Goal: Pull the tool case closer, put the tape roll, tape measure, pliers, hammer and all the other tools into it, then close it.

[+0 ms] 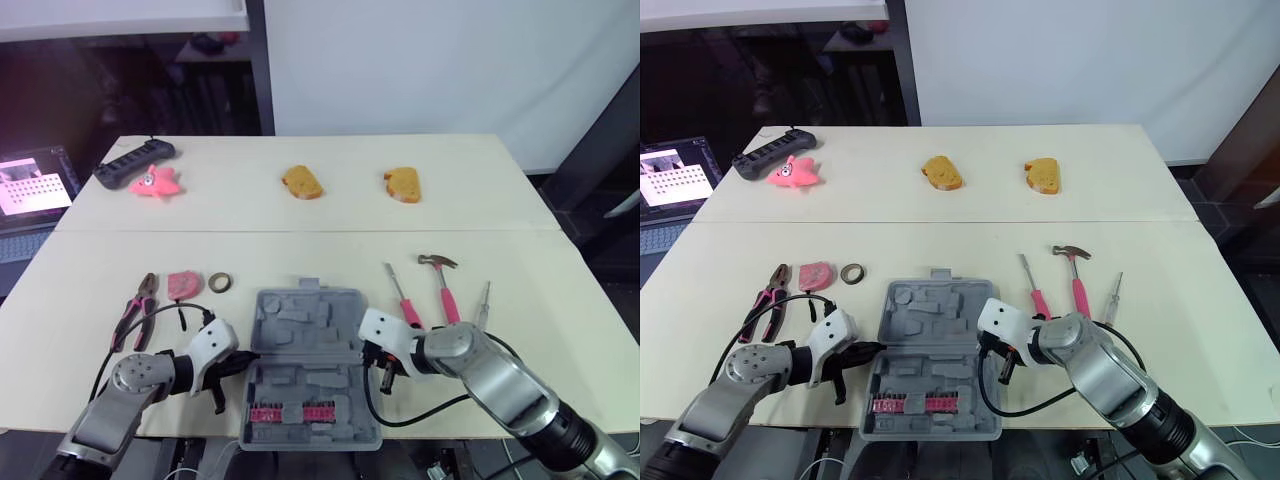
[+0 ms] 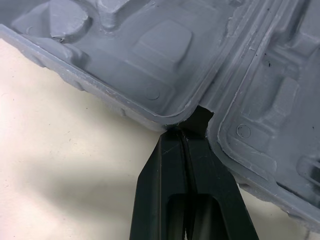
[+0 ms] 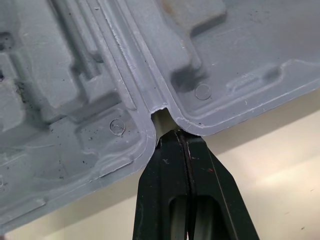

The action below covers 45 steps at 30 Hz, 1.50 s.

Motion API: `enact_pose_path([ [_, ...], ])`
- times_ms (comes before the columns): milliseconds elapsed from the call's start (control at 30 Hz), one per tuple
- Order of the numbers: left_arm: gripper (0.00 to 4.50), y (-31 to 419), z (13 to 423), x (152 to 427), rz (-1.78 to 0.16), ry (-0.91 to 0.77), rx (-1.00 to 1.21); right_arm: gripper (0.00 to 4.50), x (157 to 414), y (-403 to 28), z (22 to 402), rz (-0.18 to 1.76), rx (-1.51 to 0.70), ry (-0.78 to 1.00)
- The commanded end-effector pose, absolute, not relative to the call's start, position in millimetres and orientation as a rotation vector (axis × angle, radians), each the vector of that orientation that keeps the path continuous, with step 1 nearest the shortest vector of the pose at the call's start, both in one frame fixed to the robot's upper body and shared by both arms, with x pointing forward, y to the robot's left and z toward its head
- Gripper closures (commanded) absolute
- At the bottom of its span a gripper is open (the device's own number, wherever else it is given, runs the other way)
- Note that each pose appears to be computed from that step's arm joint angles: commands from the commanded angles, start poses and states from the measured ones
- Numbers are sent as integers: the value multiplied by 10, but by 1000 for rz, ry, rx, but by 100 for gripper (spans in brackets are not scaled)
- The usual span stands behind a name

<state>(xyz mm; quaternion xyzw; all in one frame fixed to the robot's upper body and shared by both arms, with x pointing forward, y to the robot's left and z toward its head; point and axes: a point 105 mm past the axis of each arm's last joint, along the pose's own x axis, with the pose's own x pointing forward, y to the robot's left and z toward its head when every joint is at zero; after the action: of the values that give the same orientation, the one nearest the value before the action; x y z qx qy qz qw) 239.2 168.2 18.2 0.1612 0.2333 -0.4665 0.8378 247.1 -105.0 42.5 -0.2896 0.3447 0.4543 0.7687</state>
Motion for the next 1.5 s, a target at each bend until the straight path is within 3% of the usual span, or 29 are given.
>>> enact_pose_path([
  [33,450,1648,-82,2129,-1042,625,296,448,2302,-939,439,1075,-623,752],
  [467,450,1753,-160,1906,-1033,677,276,448,2295,-931,424,1061,-616,753],
  [1033,450,1835,-303,1916,-1008,678,277,448,2284,-959,426,1045,-622,762],
  [1233,450,1876,-218,1955,-988,674,284,448,2437,-1092,473,972,-642,734],
  [1500,450,2087,-51,2021,-911,682,297,448,2412,-1361,525,935,-608,761],
])
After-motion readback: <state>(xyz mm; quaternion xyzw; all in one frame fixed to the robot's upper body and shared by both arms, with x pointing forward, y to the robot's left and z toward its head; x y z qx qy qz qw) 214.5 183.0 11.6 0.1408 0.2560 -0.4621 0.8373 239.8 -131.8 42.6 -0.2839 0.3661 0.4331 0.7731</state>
